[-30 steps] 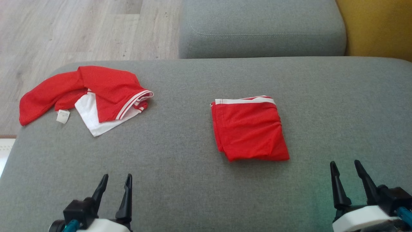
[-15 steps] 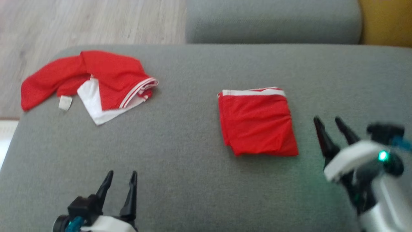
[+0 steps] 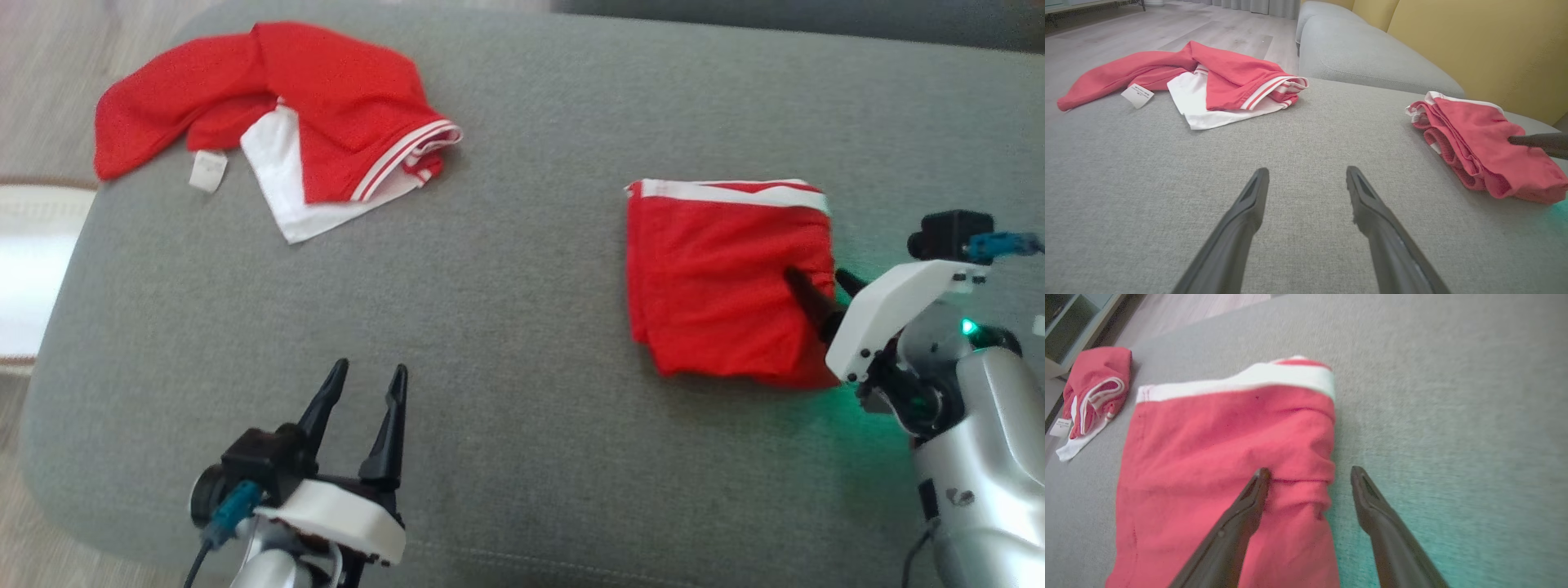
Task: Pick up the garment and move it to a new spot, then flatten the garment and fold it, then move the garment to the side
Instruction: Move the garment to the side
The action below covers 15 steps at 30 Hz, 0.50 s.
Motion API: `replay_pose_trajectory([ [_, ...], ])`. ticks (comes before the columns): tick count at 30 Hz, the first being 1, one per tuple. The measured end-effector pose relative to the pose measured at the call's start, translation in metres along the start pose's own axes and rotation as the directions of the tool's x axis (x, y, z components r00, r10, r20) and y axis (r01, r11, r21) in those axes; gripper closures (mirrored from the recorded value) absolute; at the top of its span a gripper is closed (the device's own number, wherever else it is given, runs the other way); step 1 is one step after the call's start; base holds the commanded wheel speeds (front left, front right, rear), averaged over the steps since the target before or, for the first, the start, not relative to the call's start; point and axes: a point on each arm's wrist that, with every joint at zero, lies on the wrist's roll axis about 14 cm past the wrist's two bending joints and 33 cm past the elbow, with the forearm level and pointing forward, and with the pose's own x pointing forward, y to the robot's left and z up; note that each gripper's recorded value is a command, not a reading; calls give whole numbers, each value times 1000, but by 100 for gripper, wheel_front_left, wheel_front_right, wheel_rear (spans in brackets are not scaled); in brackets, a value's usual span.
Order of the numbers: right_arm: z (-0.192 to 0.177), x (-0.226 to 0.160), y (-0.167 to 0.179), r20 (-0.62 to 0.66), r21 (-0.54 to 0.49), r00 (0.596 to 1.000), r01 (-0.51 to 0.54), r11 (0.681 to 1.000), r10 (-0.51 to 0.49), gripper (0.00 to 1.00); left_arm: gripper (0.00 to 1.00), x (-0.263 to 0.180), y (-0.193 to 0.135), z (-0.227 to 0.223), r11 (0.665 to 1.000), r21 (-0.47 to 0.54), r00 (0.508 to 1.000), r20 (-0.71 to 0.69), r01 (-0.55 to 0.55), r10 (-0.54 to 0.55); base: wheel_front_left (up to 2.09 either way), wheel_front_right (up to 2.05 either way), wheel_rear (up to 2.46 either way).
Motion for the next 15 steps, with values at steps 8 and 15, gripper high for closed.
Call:
replay_pose_trajectory([
  [8, -10, 19, 2, -49, 89, 999, -10, 996, 14, 100, 0, 8, 5, 1, 1000, 8, 1000, -1, -28, 28, 0, 0, 0],
  [15, 3, -2, -30, 46, 158, 997, 47, 986, -55, 100, 0, 28, -18, 5, 998, 23, 998, 14, 54, -54, 0, 0, 0],
])
